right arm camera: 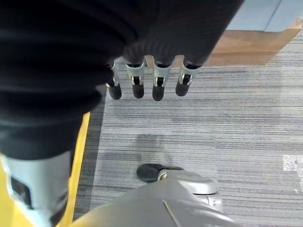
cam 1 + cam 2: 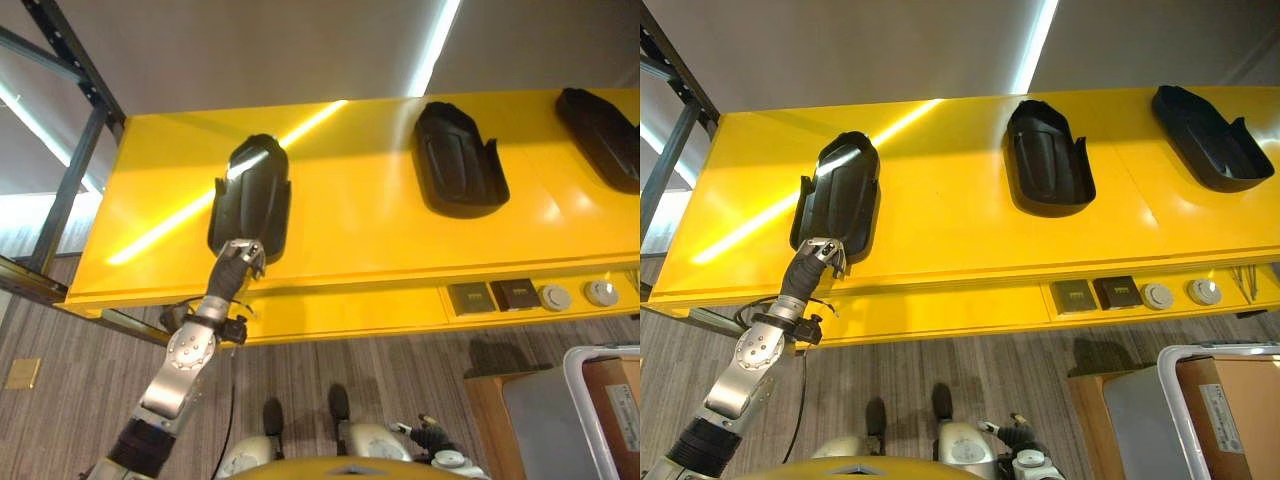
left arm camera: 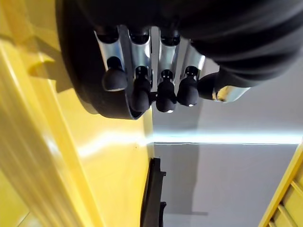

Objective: Move parts from the plastic box to the shelf.

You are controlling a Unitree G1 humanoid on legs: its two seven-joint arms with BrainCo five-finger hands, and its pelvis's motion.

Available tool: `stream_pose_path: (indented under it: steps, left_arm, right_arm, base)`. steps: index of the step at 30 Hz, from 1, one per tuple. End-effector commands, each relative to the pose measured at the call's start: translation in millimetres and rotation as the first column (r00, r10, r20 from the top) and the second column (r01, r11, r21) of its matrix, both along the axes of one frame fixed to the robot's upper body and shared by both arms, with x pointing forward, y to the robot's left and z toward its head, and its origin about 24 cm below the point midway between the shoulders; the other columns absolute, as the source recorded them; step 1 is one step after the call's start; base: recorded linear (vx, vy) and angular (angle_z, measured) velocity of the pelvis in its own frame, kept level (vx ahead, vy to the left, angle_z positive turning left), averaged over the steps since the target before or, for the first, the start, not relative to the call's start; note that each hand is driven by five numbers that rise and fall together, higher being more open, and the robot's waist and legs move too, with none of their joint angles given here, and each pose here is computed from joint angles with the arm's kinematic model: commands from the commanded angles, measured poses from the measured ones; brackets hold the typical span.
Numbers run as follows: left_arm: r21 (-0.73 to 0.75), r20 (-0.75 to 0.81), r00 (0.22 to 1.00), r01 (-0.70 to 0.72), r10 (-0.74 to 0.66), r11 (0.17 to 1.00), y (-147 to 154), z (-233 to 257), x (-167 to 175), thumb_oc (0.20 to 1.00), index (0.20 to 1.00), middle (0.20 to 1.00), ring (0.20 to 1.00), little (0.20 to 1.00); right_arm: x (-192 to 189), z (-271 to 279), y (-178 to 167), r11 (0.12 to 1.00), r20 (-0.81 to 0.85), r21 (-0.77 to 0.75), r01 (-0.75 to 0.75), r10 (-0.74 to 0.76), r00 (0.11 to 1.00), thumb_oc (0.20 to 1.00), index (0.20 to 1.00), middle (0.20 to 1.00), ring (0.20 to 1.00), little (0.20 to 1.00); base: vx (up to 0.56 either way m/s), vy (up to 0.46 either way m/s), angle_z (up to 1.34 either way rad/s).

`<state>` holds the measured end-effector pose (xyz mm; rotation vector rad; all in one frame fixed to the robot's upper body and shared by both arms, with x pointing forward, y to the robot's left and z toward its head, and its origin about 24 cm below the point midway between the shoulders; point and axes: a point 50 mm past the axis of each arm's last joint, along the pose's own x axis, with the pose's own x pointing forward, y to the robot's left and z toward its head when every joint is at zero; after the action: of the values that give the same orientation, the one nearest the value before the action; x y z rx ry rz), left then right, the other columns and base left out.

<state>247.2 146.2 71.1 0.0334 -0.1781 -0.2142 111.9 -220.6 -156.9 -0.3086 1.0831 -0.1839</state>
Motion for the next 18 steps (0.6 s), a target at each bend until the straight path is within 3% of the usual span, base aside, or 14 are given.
stream_pose_path:
  steps: [1,18]
  left_arm:
    - [0.017,0.098,0.995,-0.033,0.031,0.999,2,14,4,0.200,0.200,0.200,0.200,0.200]
    - [0.069,0.167,0.957,-0.250,0.236,0.966,19,26,42,0.200,0.200,0.200,0.200,0.200]
  right_arm:
    - [-11,-8,28,0.999,-0.045,0.038,-0.024,0.026,0.999,1.000,1.000,1.000,1.000,1.000]
    - [-10,-7,30,0.998,-0.033,0.021,-0.053,0.053,0.998,1.000,1.000,1.000,1.000,1.000]
  base:
    - [0.00,0.000,0.00]
    - [0.01,0.000,-0.03]
